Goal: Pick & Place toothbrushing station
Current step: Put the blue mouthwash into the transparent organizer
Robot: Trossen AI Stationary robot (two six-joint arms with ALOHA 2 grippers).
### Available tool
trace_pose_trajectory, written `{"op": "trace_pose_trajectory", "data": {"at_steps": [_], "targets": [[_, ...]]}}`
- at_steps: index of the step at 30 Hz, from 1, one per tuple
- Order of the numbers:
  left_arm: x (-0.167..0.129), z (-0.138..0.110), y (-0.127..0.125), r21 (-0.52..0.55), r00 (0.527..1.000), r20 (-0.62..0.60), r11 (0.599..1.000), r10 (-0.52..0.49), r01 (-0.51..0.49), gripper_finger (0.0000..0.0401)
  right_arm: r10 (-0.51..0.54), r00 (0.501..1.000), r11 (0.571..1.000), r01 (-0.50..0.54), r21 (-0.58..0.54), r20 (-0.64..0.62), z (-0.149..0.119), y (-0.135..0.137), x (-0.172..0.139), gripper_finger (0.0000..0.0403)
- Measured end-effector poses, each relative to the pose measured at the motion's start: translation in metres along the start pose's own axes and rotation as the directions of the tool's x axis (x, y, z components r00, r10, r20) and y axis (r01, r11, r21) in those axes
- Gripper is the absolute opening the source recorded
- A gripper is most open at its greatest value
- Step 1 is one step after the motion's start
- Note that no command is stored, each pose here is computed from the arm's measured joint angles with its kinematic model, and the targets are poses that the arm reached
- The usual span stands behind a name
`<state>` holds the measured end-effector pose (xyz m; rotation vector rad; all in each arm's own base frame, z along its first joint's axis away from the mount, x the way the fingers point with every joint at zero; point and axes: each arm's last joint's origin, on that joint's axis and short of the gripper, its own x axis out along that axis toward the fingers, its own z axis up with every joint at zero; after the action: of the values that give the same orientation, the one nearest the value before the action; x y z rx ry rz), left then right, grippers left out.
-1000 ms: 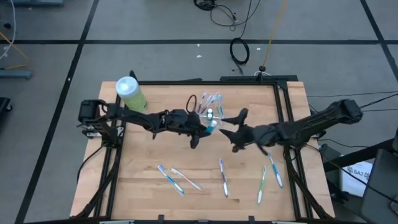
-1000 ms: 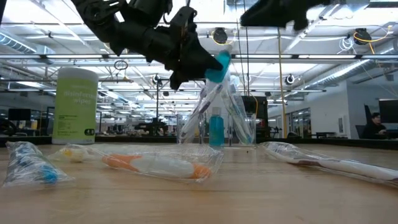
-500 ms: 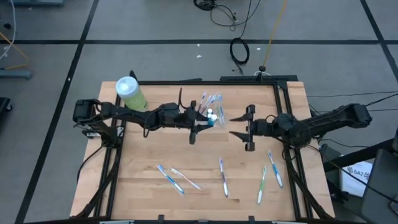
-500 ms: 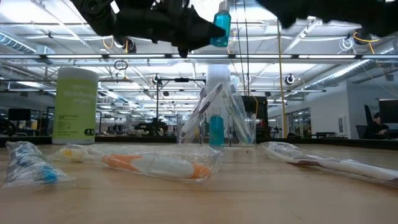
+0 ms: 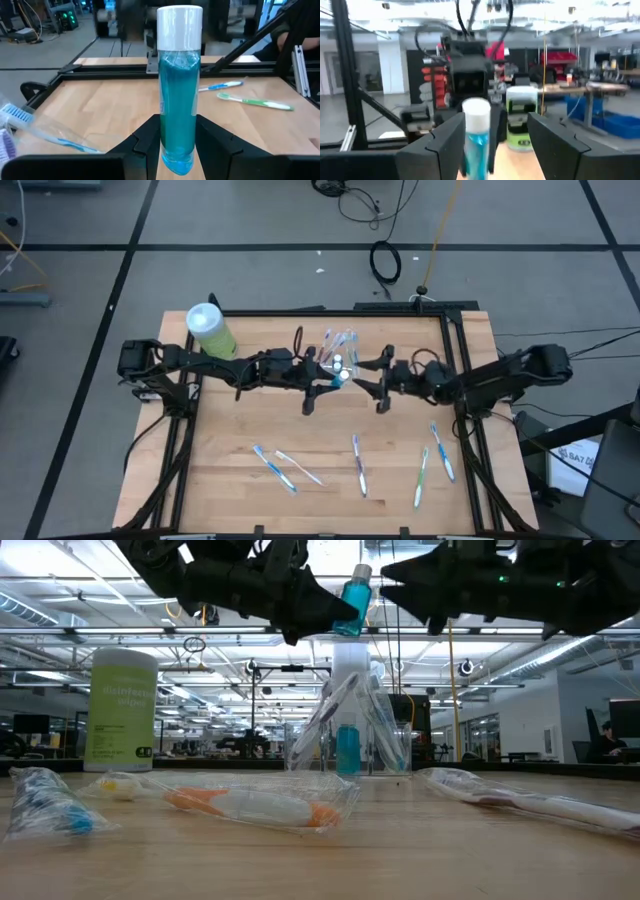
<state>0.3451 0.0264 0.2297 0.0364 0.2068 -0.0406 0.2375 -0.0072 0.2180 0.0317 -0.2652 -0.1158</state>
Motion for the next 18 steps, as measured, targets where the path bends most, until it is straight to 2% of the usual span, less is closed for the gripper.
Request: {"op": "trace_pose_trajectory", "data": {"at_steps": [8,18], "targets": [[0.0,0.0,-0.001,-0.003,1.0,0.001,1.0,-0.004,0.004,0.0113,0.051,0.998,0.997,-0.049,0.051,-0.036,-0.011,0.003,0.026,0.0208],[0.0,-0.002,-0.002,-0.011,1.0,-0.019,1.0,-0.014,0.014,0.0113,0.051,0.997,0.998,-0.048,0.046,-0.051,-0.019,0.005,0.044,0.0206]]}}
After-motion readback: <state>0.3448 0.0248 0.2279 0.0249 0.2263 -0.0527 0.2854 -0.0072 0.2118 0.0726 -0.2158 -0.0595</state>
